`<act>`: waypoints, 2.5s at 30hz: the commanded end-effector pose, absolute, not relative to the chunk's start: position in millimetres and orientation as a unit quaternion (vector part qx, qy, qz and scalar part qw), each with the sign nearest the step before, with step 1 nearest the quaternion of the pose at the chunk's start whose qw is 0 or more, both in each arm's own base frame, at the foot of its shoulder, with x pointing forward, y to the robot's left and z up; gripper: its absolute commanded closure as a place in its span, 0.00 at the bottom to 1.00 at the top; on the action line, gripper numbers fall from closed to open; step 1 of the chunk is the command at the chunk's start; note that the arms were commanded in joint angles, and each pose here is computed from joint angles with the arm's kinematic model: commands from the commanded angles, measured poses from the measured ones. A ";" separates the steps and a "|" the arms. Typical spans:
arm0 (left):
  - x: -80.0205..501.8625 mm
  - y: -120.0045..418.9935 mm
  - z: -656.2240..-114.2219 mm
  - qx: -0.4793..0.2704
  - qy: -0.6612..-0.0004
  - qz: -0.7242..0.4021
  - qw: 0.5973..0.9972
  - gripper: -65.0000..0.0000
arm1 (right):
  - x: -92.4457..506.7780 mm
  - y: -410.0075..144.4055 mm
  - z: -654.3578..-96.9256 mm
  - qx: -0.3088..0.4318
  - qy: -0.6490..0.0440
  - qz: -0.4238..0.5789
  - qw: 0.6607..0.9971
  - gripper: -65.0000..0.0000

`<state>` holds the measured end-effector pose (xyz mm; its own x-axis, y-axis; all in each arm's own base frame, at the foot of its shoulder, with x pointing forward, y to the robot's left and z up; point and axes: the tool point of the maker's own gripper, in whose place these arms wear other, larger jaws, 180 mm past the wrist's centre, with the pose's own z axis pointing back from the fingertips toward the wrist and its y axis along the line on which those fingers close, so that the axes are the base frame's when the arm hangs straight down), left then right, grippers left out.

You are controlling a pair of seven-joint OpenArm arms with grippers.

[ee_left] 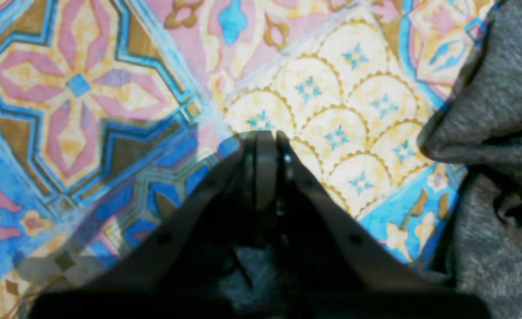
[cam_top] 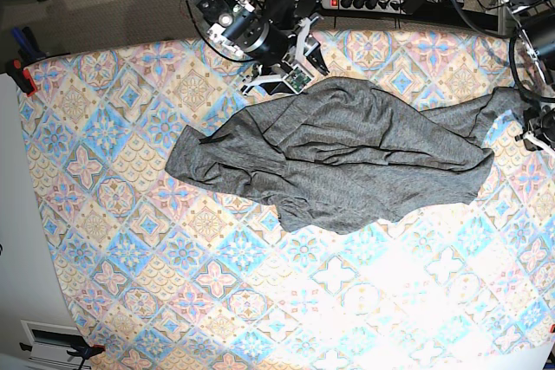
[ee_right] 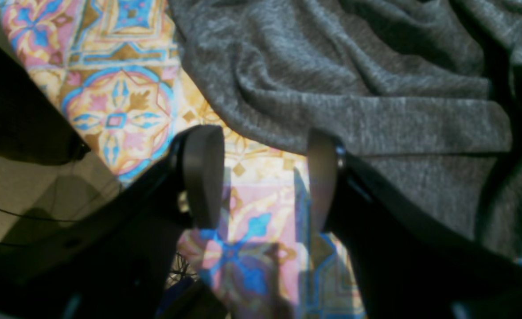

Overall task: Layout the t-shirt on the table in an organized manner, then fold the t-shirt properly
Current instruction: 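Grasp the shirt edges with both grippers and smooth it outward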

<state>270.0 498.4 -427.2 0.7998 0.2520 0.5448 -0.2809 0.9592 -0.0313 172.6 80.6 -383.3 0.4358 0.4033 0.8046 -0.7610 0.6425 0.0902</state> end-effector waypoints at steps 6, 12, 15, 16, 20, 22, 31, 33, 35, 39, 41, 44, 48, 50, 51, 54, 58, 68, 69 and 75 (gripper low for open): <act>263.7 486.4 -441.5 0.020 -0.255 0.136 0.957 1.00 | 179.2 83.0 -372.9 0.233 -0.412 0.350 0.808 0.55; 298.7 484.6 -415.9 0.016 -0.296 0.122 0.947 1.00 | 205.3 56.3 -373.5 0.187 -0.432 0.290 0.833 0.55; 315.4 476.4 -398.7 -0.001 -0.308 0.113 0.945 1.00 | 223.9 33.7 -373.0 0.152 -0.445 0.246 0.848 0.55; 320.6 470.5 -392.4 -0.010 -0.310 0.101 0.945 1.00 | 229.9 25.7 -372.7 0.141 -0.449 0.234 0.851 0.55; 333.8 434.7 -364.5 -0.050 -0.322 0.019 0.945 1.00 | 245.6 0.5 -371.9 0.112 -0.458 0.204 0.858 0.55; 336.9 416.4 -352.0 -0.064 -0.336 -0.011 0.939 1.00 | 251.3 -9.8 -371.3 0.101 -0.462 0.193 0.860 0.55; 352.3 311.6 -297.8 -0.109 -0.417 -0.159 0.888 1.00 | 255.0 -18.4 -374.3 0.091 -0.460 0.186 0.863 0.55; 350.9 302.8 -294.4 -0.115 -0.428 -0.160 0.882 1.00 | 253.1 -18.4 -379.4 0.091 -0.454 0.188 0.866 0.55; 350.2 296.5 -291.1 -0.122 -0.443 -0.153 0.875 1.00 | 268.4 -20.1 -375.2 0.083 -0.465 0.191 0.860 0.55; 349.2 291.0 -292.9 -0.128 -0.447 -0.149 0.873 1.00 | 303.6 -20.1 -352.7 0.072 -0.501 0.197 0.840 0.55; 345.5 291.9 -298.2 -0.126 -0.431 -0.150 0.881 1.00 | 308.9 -21.2 -348.9 0.070 -0.506 0.197 0.837 0.55; 339.9 293.8 -305.3 -0.122 -0.409 -0.153 0.892 1.00 | 308.3 -21.2 -351.2 0.069 -0.503 0.197 0.838 0.55; 339.4 294.0 -305.9 -0.121 -0.407 -0.153 0.892 1.00 | 306.6 -22.7 -359.8 0.067 -0.494 0.199 0.844 0.55; 339.2 294.0 -306.1 -0.121 -0.406 -0.153 0.893 1.00 | 305.8 -22.2 -360.3 0.067 -0.493 0.199 0.844 0.55; 339.2 294.0 -306.1 -0.121 -0.406 -0.153 0.893 1.00 | 305.8 -22.2 -360.3 0.067 -0.493 0.199 0.844 0.55; 339.2 294.0 -306.1 -0.121 -0.406 -0.153 0.893 1.00 | 305.0 -23.3 -364.8 0.066 -0.488 0.199 0.847 0.55; 339.2 294.0 -306.1 -0.121 -0.406 -0.153 0.893 1.00 | 301.5 -26.1 -378.2 0.061 -0.472 0.201 0.856 0.55; 339.0 292.5 -307.3 -0.122 -0.404 -0.155 0.893 1.00 | 276.3 16.1 -385.0 0.100 -0.457 0.250 0.848 0.55; 339.0 291.9 -307.6 -0.123 -0.404 -0.155 0.893 1.00 | 273.3 20.5 -385.6 0.104 -0.455 0.256 0.846 0.55; 330.6 293.1 -315.9 -0.124 -0.393 -0.152 0.898 1.00 | 265.0 13.2 -414.8 0.092 -0.421 0.262 0.864 0.55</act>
